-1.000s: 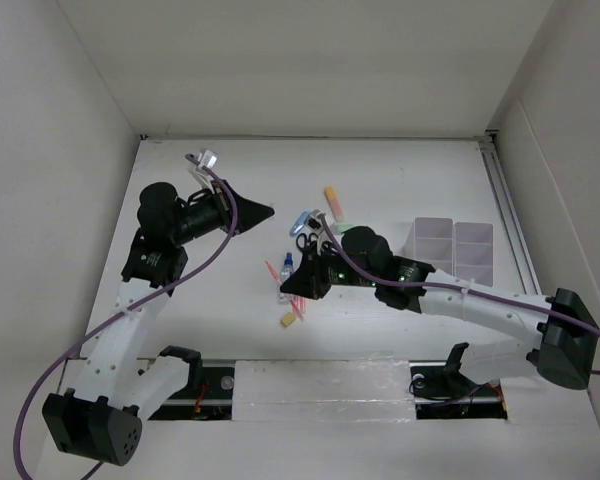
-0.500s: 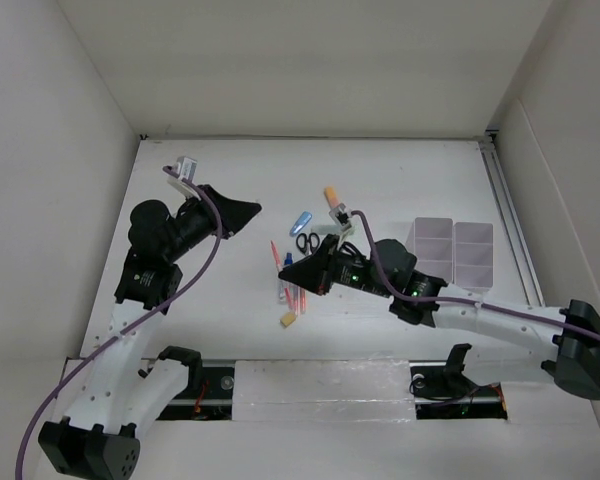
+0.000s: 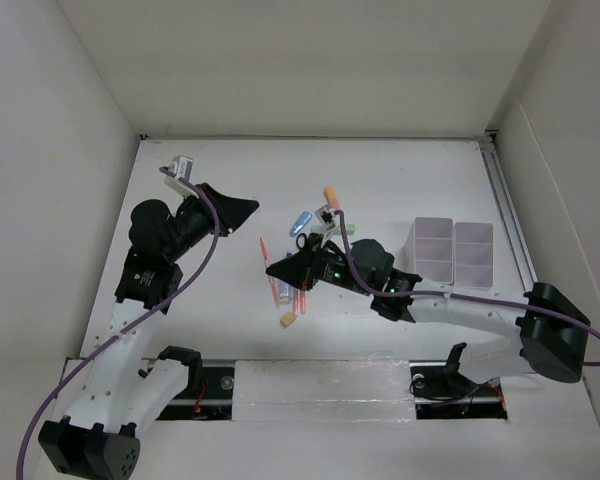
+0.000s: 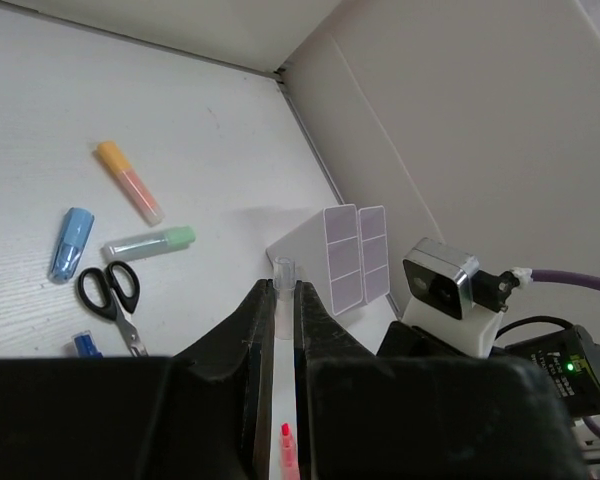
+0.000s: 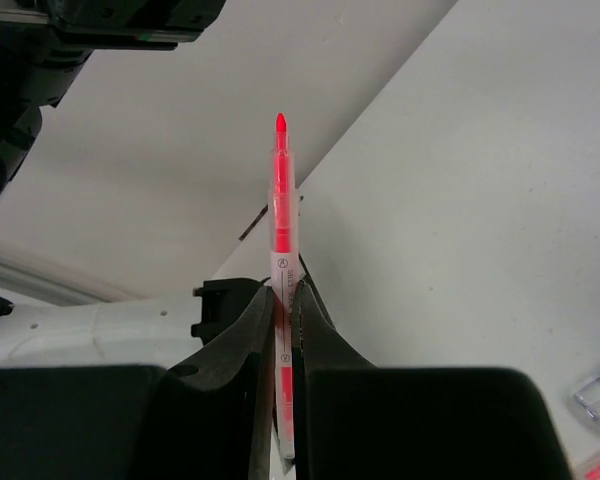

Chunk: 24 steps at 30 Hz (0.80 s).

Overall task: Sort the stationery into containers
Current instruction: Close the pen cap on the pen.

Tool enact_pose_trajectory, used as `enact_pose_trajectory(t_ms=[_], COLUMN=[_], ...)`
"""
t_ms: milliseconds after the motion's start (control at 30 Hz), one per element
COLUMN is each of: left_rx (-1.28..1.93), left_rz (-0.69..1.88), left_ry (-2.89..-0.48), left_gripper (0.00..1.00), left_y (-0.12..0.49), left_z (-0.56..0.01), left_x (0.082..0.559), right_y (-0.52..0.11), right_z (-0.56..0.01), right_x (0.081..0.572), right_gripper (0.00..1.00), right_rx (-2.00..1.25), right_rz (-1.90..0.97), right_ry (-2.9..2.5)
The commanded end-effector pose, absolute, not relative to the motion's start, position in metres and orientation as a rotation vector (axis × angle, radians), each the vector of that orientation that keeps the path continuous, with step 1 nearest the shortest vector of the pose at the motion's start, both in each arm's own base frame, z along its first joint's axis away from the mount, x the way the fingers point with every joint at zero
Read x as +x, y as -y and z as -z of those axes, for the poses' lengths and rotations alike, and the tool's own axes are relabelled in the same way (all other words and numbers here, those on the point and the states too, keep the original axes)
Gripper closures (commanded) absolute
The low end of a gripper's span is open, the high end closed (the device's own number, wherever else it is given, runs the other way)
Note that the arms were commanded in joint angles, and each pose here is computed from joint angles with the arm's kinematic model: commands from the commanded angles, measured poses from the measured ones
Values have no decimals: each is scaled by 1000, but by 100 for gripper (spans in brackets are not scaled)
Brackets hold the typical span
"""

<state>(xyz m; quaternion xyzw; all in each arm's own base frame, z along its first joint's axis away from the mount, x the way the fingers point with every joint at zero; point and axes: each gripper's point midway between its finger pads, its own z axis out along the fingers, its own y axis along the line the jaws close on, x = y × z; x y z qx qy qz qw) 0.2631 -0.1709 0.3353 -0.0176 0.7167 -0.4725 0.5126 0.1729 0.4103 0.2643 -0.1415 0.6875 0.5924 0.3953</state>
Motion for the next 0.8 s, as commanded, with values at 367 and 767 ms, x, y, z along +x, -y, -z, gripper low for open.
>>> enact_pose_trajectory(t_ms=[367,767], left_rx=[-14,-14], left_rz=[1117,1117], left_ry=[-1692,-1692], left_gripper=[100,100], left_y=[169,169], left_z=[-346,-349], left_x=[261,260], right_y=[-421,-418], right_z=[-324,-321], right_x=[193,201], right_gripper=[100,100], right_rx=[-317,-302], right_rz=[-1565,-1552], right_ry=[-1501,-1498])
